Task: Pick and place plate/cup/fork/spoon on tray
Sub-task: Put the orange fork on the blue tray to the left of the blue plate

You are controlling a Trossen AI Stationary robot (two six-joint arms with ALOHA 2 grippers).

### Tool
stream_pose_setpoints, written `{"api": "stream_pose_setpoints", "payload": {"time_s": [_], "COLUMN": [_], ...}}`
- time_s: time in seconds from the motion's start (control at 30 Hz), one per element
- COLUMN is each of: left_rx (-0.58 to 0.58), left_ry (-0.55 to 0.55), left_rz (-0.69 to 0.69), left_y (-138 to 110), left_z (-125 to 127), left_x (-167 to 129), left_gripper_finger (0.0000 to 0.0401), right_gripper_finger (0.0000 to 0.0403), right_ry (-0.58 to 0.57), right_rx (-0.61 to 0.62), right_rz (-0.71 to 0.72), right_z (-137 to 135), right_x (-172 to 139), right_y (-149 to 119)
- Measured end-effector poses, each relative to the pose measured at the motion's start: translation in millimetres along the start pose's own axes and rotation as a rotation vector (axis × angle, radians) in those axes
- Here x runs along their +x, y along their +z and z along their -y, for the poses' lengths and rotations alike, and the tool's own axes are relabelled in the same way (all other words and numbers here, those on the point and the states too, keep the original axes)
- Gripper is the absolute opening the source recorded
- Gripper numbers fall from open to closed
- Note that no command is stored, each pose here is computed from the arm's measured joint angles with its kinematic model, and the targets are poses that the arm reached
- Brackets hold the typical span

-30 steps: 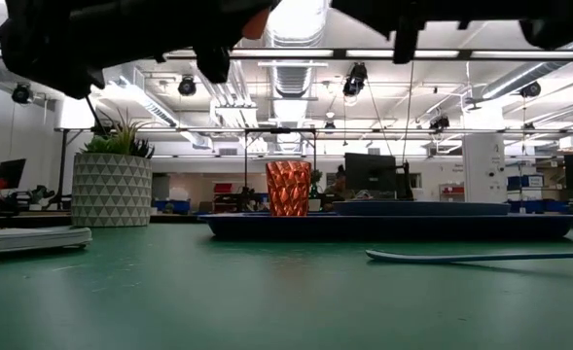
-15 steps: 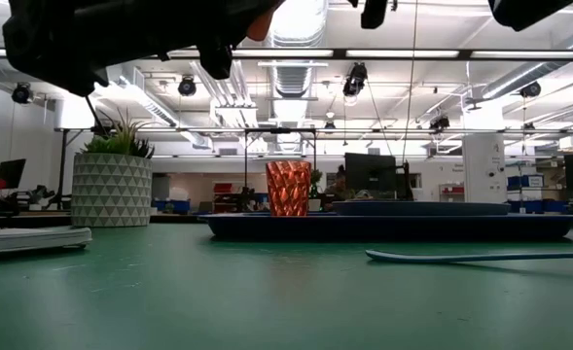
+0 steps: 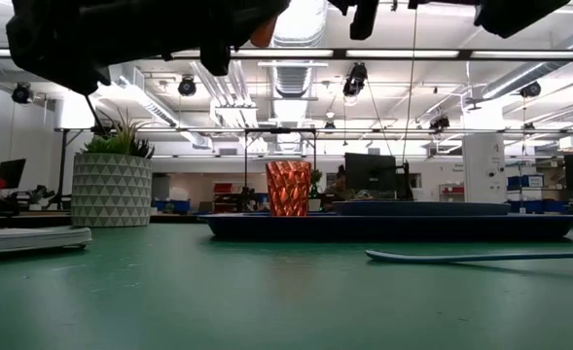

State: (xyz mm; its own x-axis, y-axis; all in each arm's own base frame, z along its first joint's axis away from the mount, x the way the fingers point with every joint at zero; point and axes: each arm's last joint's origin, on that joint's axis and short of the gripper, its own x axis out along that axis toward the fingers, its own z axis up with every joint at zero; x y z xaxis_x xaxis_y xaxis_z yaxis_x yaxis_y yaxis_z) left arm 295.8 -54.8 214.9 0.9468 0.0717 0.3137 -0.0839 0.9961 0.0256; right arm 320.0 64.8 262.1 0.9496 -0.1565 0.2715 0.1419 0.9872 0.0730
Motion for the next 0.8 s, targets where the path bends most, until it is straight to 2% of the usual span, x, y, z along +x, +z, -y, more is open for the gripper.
{"api": "stream_pose_setpoints", "payload": {"time_s": [0.2,0.37,0.63,0.8], "left_rx": [0.008,0.006,0.004,0.002], "left_ry": [0.029,0.032,0.032,0.036], "left_rz": [-0.027,-0.036,-0.037,-0.039], "left_y": [-2.6,-3.6,-3.7,-4.2], "left_z": [-1.2,-2.1,-2.3,-2.5], "left_x": [0.2,0.4,0.4,-0.2], "left_gripper_finger": [0.0000,0.0000,0.0002,0.0037], "right_gripper_finger": [0.0078,0.0018,0.0009,0.0008], "right_ry": [0.035,0.035,0.035,0.031], "right_rx": [-0.002,-0.028,-0.013,-0.005], "right_rz": [-0.001,-0.010,-0.014,-0.019], "right_z": [0.3,0.7,0.9,2.3], "right_x": [0.5,0.6,0.6,1.1], "right_y": [-0.1,-1.0,-1.2,-1.6]}}
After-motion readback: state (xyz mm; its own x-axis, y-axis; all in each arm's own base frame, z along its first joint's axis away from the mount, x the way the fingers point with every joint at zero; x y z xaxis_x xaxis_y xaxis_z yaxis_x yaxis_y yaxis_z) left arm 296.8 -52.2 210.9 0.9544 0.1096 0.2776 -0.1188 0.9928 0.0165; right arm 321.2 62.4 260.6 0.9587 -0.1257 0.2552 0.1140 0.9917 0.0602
